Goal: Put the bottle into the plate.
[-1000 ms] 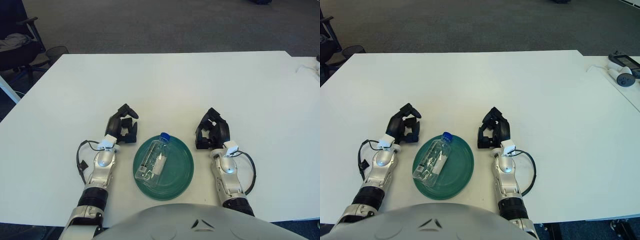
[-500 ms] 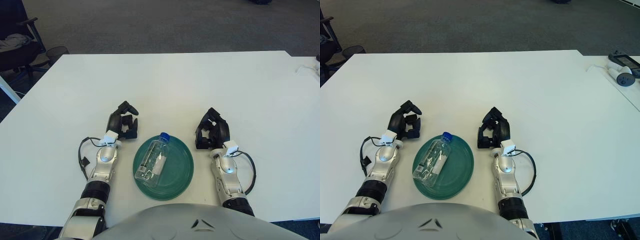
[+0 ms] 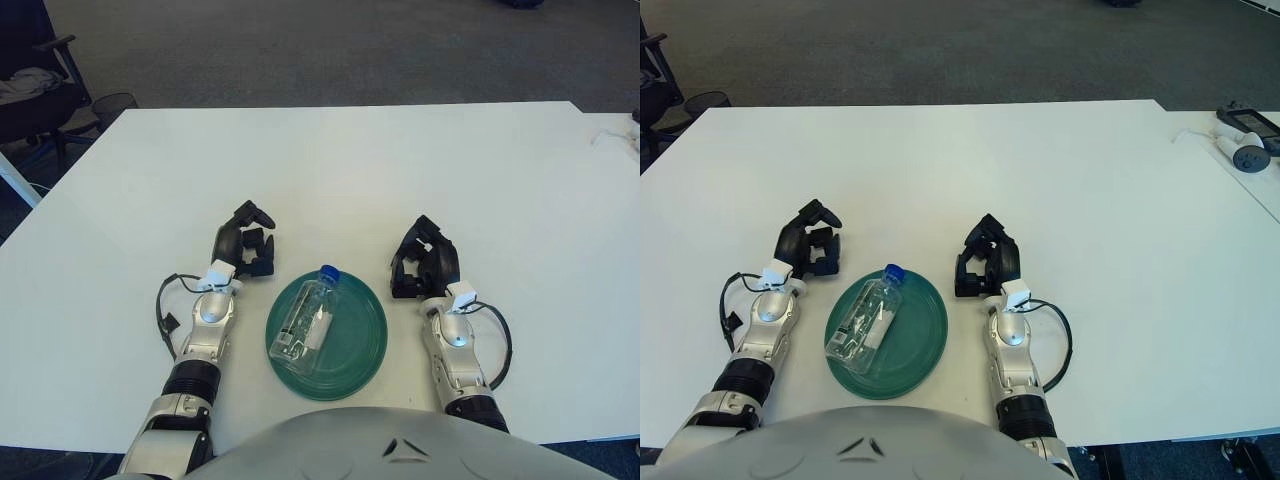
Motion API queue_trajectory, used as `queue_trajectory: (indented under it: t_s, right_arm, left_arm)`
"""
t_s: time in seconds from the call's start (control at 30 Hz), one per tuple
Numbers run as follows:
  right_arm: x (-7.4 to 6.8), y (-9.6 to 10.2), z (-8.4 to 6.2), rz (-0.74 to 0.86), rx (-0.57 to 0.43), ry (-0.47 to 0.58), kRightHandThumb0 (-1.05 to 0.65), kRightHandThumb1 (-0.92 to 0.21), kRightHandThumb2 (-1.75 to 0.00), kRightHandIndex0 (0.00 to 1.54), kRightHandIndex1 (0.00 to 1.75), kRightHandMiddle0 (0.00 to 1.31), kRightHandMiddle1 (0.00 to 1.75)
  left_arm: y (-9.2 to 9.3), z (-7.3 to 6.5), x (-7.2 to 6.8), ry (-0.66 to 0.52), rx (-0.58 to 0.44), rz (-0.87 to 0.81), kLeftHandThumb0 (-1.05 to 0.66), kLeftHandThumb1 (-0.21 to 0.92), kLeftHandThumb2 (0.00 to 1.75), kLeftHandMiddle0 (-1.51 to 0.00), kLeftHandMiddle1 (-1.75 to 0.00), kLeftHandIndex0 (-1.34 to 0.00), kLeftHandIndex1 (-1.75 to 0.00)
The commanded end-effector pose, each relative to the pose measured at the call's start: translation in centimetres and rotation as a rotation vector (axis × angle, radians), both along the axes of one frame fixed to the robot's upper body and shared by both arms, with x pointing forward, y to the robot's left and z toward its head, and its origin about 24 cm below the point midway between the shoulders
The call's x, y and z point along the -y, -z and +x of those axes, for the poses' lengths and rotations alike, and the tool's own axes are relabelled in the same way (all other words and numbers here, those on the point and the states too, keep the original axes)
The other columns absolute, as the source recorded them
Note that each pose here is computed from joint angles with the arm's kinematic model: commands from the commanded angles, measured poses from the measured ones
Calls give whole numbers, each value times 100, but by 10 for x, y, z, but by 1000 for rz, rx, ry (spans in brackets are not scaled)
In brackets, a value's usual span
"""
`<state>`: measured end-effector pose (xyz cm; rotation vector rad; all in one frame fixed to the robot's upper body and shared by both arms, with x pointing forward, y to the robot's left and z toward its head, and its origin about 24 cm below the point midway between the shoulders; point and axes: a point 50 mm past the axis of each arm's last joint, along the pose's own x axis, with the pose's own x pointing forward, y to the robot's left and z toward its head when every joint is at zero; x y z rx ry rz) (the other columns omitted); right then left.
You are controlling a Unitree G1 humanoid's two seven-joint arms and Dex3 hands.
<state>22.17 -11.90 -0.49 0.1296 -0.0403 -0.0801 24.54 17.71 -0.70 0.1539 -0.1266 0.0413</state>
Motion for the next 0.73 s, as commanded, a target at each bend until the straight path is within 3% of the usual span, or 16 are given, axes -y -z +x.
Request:
queue_trajectory:
  t_s: [0.0, 0.7]
  right_arm:
    - [0, 53, -46, 39, -297, 34, 0, 10, -172, 98, 157, 70, 175]
    - [1, 53, -46, 39, -290, 39, 0, 9, -172, 97, 157, 70, 175]
  left_arm:
    - [49, -39, 16, -34, -229, -62, -55, 12, 155, -126, -175, -77, -175]
    - [48, -38, 18, -59, -249, -35, -59, 6, 163, -131, -175, -83, -175]
